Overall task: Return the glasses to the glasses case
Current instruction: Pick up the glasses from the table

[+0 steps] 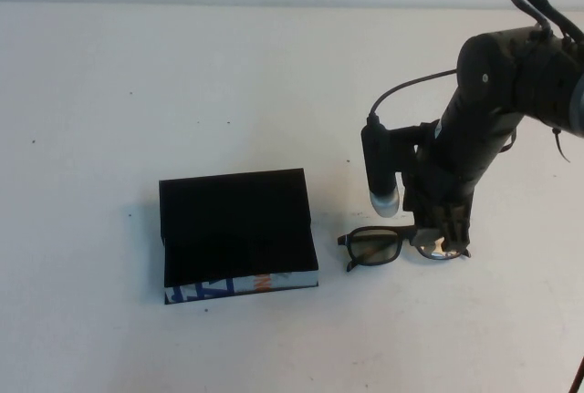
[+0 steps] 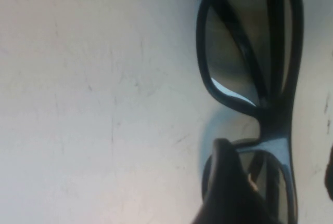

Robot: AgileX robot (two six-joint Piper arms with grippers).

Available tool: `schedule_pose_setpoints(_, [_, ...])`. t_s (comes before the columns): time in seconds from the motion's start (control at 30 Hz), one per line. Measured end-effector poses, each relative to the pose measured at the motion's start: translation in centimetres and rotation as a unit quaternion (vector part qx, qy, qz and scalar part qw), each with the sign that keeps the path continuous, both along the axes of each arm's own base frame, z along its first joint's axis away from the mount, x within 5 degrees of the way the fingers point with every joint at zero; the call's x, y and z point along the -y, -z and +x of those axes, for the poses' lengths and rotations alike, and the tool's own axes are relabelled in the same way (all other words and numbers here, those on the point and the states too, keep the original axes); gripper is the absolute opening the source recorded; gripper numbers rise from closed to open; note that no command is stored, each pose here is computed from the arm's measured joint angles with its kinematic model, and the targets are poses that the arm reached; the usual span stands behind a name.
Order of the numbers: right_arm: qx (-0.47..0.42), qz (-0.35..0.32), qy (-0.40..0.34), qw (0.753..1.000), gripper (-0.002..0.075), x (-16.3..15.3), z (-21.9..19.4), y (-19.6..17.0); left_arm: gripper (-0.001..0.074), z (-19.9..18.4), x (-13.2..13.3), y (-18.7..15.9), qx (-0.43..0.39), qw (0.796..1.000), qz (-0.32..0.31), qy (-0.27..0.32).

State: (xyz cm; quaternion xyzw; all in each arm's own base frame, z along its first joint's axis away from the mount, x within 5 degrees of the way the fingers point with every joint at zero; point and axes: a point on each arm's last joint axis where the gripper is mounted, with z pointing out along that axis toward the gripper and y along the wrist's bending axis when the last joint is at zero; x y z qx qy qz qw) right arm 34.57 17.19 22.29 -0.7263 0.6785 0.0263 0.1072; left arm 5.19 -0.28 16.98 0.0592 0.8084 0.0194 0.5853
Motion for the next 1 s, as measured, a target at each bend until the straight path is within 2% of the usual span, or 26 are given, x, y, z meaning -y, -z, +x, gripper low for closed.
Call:
schedule_pose_setpoints(0.7, [-0.022, -0.012, -0.008, 1.0, 0.0348, -1.0, 0.9, 2.5, -0.0003, 0.0, 0.0, 0.0, 0.0, 1.0, 0.0, 0.0])
schedule_pose_setpoints(1.0, [-0.015, -0.009, -0.01, 1.0, 0.0345, -1.3, 1.3, 2.1, -0.0003, 0.0, 0.0, 0.0, 0.0, 1.0, 0.0, 0.0])
